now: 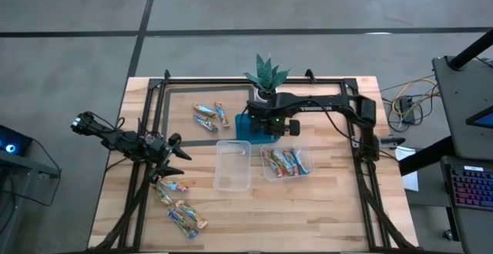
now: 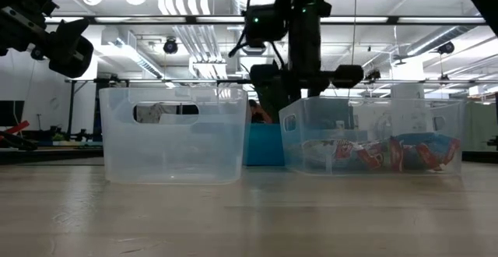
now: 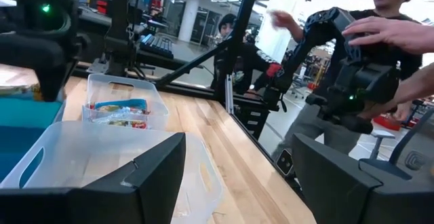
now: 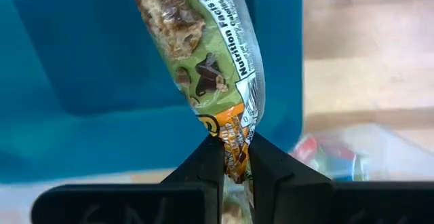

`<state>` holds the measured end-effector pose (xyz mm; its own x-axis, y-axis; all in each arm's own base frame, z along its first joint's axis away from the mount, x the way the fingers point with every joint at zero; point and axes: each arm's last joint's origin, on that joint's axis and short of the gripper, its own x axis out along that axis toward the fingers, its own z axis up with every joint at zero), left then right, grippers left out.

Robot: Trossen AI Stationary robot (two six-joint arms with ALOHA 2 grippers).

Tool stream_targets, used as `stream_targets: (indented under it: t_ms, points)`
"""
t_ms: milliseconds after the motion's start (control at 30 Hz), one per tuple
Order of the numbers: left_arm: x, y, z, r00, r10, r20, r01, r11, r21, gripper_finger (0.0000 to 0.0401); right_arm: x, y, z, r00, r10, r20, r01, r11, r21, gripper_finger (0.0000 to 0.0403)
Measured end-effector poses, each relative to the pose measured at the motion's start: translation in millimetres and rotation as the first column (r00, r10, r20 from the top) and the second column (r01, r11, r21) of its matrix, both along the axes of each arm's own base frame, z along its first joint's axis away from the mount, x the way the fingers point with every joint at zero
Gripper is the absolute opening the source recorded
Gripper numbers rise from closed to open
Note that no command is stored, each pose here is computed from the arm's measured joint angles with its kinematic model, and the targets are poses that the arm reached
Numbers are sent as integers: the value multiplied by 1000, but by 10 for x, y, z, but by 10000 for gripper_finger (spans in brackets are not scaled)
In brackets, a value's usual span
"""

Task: Pick and place Granola Bars by type
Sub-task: Put the yellow granola bar into the blue bin, then put the blue granola bar into the left transparent bin

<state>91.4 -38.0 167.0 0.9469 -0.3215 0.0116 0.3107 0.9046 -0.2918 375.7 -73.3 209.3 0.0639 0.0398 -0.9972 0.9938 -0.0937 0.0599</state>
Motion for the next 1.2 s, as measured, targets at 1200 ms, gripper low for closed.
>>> stream_targets:
  t_ms: [1200]
  points:
    - [0, 0, 0, 1000, 0, 0, 0, 1000, 0, 250, 86, -89, -280, 998, 41, -46, -41, 999, 4, 135]
